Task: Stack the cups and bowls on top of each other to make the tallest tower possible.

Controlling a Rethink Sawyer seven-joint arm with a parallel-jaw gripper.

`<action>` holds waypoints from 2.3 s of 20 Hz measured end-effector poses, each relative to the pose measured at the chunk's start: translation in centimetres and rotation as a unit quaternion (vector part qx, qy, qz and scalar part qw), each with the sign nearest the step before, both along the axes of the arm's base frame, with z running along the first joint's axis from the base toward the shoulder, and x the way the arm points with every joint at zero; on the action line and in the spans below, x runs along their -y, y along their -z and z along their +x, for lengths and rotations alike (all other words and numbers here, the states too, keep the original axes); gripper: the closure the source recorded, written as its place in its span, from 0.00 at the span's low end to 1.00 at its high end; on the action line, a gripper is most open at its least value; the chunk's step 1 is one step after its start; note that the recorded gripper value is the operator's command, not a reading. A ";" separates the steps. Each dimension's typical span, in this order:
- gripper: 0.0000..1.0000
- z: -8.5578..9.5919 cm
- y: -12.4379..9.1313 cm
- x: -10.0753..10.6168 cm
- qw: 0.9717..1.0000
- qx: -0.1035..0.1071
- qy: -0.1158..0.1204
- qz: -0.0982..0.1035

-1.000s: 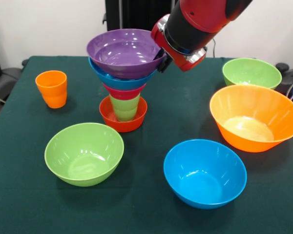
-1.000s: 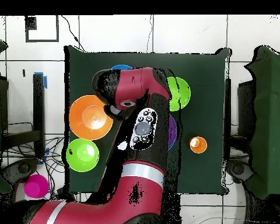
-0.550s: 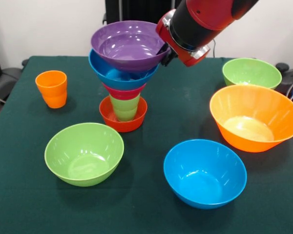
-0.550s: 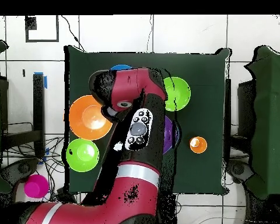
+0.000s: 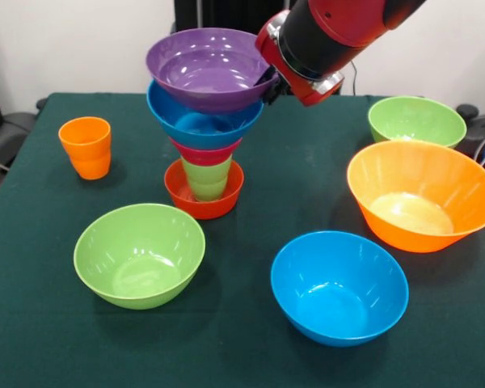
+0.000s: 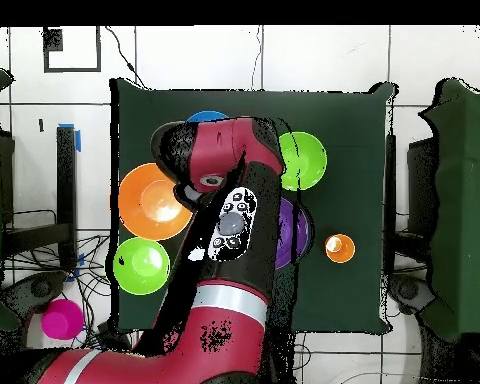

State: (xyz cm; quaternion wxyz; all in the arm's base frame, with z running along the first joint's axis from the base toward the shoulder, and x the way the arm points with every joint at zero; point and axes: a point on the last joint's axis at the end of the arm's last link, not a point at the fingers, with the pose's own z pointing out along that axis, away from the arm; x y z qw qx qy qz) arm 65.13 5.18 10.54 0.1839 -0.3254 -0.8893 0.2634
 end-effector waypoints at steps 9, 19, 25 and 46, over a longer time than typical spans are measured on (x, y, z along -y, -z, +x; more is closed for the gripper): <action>1.00 -0.5 0.0 1.8 1.000 -0.005 0.001 -0.023; 1.00 -1.1 1.7 1.9 0.999 -0.020 0.001 -0.025; 1.00 -1.3 2.0 1.9 0.999 -0.023 0.001 -0.025; 1.00 0.1 1.4 1.8 1.000 -0.007 -0.004 -0.026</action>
